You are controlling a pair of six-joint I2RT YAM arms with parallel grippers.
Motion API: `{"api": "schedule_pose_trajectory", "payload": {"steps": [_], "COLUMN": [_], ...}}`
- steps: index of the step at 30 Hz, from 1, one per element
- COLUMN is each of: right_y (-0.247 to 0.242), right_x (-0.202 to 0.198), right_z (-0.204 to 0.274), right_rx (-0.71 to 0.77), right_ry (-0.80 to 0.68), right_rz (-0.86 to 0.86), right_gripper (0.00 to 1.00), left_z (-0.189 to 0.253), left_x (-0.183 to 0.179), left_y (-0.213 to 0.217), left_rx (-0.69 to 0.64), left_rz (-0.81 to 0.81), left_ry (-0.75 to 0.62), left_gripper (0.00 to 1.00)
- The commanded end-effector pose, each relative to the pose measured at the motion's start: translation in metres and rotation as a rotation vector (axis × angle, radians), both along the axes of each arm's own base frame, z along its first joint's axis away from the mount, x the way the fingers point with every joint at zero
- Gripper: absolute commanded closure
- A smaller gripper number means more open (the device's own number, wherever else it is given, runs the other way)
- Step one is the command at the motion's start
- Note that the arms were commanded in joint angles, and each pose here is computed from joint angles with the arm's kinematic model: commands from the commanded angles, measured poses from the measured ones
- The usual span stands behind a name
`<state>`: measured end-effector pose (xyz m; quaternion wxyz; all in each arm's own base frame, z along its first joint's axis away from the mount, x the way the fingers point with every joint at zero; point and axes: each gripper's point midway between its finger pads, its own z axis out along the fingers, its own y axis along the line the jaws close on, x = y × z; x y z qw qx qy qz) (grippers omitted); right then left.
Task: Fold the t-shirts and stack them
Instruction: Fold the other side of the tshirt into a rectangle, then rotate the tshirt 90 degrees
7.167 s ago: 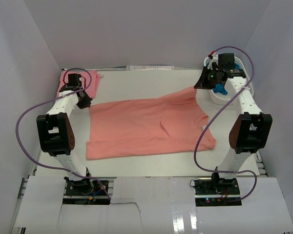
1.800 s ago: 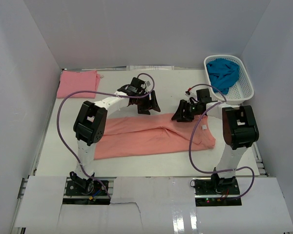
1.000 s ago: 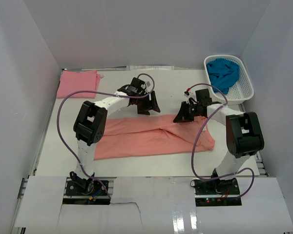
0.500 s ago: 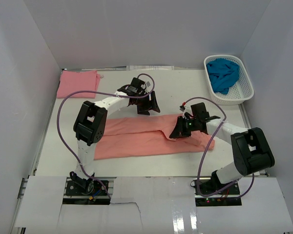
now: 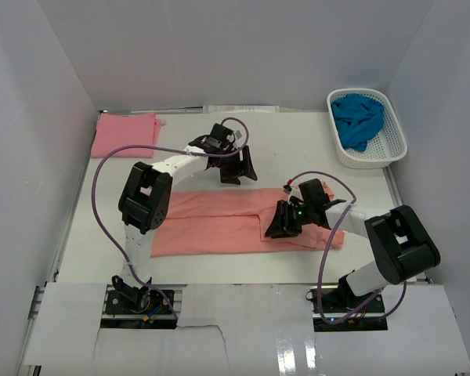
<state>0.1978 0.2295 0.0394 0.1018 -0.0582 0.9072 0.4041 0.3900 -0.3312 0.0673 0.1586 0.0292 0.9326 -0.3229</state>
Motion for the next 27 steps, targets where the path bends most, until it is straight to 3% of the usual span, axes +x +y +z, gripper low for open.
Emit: {"api": "schedule_pose_trajectory", "payload": {"steps": [1,4,8,15,18,19,21,22,23,25,27], "right_y": [0.003,0.006,0.001,-0.057,-0.069,-0.076,-0.082,-0.086,-0.089,-0.099,-0.103], "right_x": [-0.002,0.000,0.010,0.034,0.034,0.031,0.029,0.025,0.023,0.018,0.013], "right_z": [-0.008,0.003,0.025,0.035,0.036,0.033,0.033,0.031,0.030,0.025,0.020], "right_rx": [0.016,0.045,0.038,-0.251,-0.320,-0.358,-0.381,-0.400,-0.416,-0.467,-0.492], "right_ry": [0.004,-0.028,-0.099,-0.205,-0.205,-0.199,-0.210,-0.203,-0.199,-0.189,-0.173], "right_rz": [-0.001,0.001,-0.034,-0.262,-0.288,-0.293,-0.303,-0.301,-0.304,-0.305,-0.303], "right_gripper": [0.56,0.48,0.47,0.52,0.58,0.59,0.64,0.85,0.92,0.92,0.92], "left_z": [0.022,0.031,0.055,0.088,0.084,0.058,0.063,0.040,0.046,0.027,0.032], "left_x": [0.008,0.013,0.021,0.000,-0.007,-0.006,-0.010,-0.019,-0.021,-0.032,-0.036], "left_y": [-0.007,-0.004,-0.008,-0.023,0.016,0.053,0.092,0.123,0.138,0.176,0.202], "left_rx": [-0.012,0.018,0.010,-0.046,0.109,0.238,0.277,0.300,0.286,0.323,0.383], "left_rz": [-0.017,-0.011,-0.026,-0.160,-0.084,0.001,0.082,0.125,0.150,0.196,0.240], "left_ry": [-0.056,-0.068,-0.106,-0.099,-0.126,-0.106,-0.110,-0.035,-0.043,0.011,-0.026], "left_gripper": [0.21,0.20,0.19,0.19,0.18,0.17,0.16,0.16,0.16,0.17,0.19]}}
